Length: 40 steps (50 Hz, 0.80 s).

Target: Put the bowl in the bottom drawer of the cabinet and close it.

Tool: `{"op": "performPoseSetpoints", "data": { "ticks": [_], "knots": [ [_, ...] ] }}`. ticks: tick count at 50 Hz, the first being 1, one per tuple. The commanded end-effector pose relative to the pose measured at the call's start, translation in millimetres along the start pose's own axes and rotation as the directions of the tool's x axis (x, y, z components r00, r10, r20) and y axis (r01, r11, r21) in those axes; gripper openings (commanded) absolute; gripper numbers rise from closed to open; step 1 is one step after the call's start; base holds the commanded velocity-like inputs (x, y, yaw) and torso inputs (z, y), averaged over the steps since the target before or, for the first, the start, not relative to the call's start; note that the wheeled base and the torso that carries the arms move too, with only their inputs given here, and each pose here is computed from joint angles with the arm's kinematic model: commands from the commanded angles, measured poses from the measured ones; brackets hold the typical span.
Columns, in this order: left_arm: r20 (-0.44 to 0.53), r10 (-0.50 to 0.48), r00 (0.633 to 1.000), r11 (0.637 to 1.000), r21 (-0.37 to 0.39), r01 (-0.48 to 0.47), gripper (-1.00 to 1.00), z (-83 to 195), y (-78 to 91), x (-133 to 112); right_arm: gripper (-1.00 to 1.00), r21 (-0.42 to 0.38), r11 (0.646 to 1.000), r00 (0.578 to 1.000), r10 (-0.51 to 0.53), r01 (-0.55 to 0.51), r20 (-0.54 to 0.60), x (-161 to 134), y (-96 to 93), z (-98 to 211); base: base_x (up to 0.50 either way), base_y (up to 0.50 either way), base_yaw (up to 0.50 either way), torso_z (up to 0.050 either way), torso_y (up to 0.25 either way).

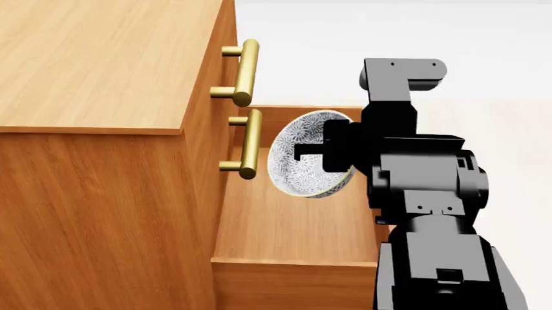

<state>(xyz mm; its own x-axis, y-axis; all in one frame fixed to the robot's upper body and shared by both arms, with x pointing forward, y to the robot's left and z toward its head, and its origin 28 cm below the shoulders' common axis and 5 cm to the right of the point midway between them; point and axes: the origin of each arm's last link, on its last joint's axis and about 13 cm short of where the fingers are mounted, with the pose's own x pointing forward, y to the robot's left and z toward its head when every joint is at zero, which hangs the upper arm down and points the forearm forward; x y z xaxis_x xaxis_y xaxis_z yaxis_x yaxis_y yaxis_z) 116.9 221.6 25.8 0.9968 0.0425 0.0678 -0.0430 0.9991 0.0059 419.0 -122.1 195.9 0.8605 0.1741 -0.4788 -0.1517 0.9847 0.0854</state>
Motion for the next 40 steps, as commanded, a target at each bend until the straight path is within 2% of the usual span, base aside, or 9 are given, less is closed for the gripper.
{"op": "performPoseSetpoints", "data": {
  "ticks": [1,6,13,40],
  "knots": [
    [0.001,0.000,1.000,1.000,-0.001,0.000,1.00,0,0.1,-1,-1.00,0.021,0.999,0.999,0.040,-0.040,-0.015,1,3.3,-3,0.00,0.00,0.00,0.000,0.000],
    [0.001,0.001,1.000,1.000,-0.001,-0.001,1.00,1,0.2,-1,-1.00,0.063,0.995,0.996,0.079,-0.077,-0.033,1,4.0,-6,0.00,0.00,0.00,0.000,0.000],
    [0.002,0.000,1.000,1.000,-0.002,0.000,1.00,1,0.3,-1,-1.00,0.081,0.991,0.992,0.113,-0.109,-0.049,1,5.4,-7,0.00,0.00,0.00,0.000,0.000],
    [0.001,0.002,1.000,1.000,-0.005,-0.002,1.00,0,0.4,0,-1.00,0.161,0.975,0.981,0.170,-0.153,-0.096,0,6.7,-15,0.00,0.00,0.00,0.000,0.000]
  ]
}}
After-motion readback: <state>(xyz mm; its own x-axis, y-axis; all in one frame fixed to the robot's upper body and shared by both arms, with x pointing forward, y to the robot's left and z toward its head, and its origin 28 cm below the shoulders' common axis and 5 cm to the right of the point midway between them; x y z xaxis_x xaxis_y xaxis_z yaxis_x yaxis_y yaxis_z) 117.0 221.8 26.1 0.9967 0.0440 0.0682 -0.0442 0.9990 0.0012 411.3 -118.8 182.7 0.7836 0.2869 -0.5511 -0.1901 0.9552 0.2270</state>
